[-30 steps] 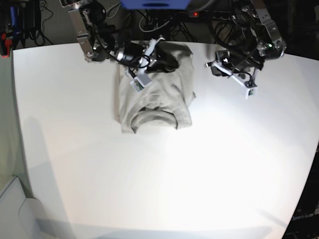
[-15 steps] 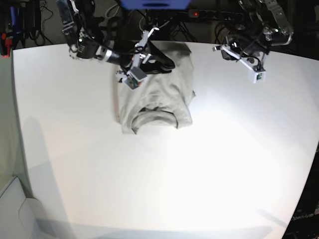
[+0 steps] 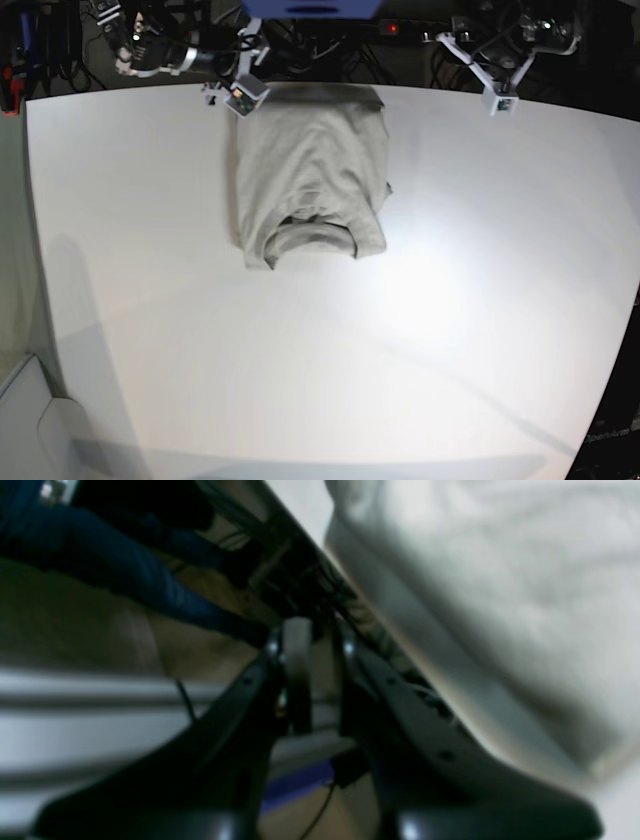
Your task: Layout the t-shirt on the table in an organized manner, then fold the t-shirt properly
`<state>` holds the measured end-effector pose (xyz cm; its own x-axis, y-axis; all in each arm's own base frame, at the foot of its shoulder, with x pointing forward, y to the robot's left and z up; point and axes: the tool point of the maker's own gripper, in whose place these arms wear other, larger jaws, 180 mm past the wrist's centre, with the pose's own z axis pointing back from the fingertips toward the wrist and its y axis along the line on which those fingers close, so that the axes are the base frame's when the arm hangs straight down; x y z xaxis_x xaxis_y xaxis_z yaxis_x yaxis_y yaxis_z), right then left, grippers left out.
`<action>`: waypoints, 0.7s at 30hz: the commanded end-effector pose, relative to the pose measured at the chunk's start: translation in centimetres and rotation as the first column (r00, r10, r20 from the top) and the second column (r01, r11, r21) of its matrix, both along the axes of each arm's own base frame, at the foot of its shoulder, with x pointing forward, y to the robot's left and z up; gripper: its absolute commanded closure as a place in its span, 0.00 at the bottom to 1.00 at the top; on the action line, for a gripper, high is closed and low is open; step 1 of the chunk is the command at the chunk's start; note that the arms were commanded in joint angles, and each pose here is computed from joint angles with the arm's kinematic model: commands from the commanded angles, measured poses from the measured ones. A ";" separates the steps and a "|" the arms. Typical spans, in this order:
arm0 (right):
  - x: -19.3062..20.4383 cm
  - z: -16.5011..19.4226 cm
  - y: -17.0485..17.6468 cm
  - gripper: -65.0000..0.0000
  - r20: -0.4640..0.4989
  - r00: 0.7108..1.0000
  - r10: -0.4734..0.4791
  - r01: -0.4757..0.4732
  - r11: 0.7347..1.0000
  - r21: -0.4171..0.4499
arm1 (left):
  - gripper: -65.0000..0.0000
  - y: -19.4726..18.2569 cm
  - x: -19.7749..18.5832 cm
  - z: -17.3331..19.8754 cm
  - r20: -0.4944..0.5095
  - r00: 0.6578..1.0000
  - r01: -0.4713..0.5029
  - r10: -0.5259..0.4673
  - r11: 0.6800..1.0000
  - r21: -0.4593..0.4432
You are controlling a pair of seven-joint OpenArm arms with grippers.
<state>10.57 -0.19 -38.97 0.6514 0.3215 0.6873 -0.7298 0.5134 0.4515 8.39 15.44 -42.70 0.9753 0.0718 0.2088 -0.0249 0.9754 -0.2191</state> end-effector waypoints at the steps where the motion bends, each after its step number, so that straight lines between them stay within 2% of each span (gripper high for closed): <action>1: -0.1 0.7 0.0 0.95 0.004 1.000 -0.010 0.010 1.000 0.028 | 0.82 -0.5 -1.0 0.1 0.000 1.000 0.018 -0.018 1.000 -0.010; 3: -1.1 0.3 -0.7 1.00 -0.016 1.000 0.002 -0.002 1.000 0.007 | 0.84 -0.8 -1.7 -0.1 0.019 0.999 0.050 -0.050 0.999 -0.003; 7: -2.5 -0.5 -1.7 1.00 -0.051 0.999 -0.014 0.015 1.000 0.009 | 0.92 -2.0 -2.5 -1.1 0.017 0.989 0.145 -0.146 0.988 0.056; 10: -3.8 -2.0 -2.4 1.00 -0.108 0.993 -0.041 0.041 0.999 0.003 | 0.92 -3.6 -3.6 -2.6 -0.015 0.978 0.208 -0.207 0.976 0.062; 15: -5.9 -4.0 -3.7 1.00 -0.185 0.979 -0.083 0.082 0.997 -0.013 | 0.92 -5.1 -4.8 -4.5 -0.039 0.974 0.223 -0.221 0.974 0.047; 21: -8.1 -6.8 -4.9 1.00 -0.276 0.951 -0.137 0.130 0.991 -0.045 | 0.92 -5.2 -7.7 -9.2 -0.110 0.974 0.202 -0.199 0.979 0.011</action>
<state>2.32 -4.98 -46.10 0.8548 0.2436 0.4583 -0.5023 0.6107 0.6121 0.44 10.18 -52.23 0.9875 -0.1311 0.0878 0.1465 0.9682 -0.2027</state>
